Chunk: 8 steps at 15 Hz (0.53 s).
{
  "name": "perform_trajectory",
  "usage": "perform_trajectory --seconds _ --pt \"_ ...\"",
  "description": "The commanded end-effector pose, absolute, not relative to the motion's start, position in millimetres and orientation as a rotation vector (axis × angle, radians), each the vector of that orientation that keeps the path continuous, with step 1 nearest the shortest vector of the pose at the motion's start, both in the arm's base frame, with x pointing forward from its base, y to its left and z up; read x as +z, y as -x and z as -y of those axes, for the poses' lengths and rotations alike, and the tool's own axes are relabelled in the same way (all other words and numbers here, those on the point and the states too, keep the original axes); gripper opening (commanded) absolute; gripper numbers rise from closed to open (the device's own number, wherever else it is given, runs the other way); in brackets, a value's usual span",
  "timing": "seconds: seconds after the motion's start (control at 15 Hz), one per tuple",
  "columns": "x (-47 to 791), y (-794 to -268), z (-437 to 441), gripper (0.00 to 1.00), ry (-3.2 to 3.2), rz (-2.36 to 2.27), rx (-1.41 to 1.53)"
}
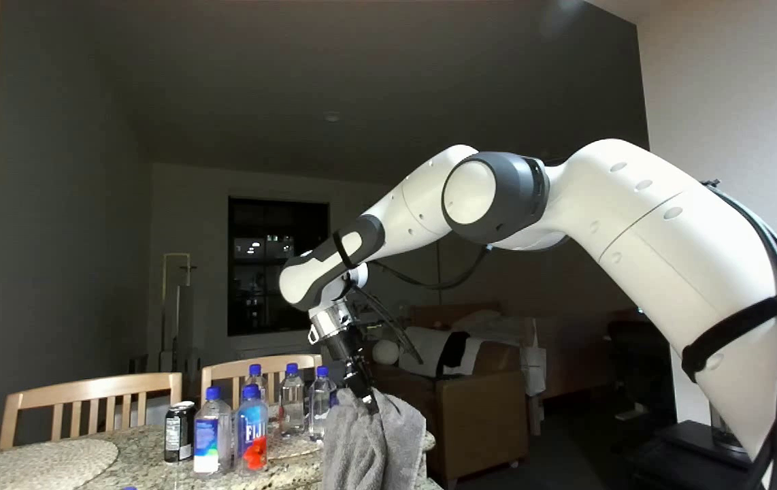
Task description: Pick up the cloth and cover the white object
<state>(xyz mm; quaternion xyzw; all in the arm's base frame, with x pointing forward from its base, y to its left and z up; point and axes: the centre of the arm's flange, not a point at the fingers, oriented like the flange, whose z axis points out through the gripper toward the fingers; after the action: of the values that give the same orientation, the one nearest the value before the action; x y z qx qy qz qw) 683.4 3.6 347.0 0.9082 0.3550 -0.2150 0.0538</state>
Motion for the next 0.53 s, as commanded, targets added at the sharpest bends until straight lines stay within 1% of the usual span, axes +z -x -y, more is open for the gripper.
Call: perform_trajectory --seconds 0.0,0.27,0.47 --pt "329.0 -681.0 22.6 0.09 -2.796 -1.208 -0.761" --pt "283.1 -673.6 44.3 0.09 -2.828 -1.312 -1.004" --pt "246.1 -672.2 61.4 0.09 -2.871 -1.275 -1.172"
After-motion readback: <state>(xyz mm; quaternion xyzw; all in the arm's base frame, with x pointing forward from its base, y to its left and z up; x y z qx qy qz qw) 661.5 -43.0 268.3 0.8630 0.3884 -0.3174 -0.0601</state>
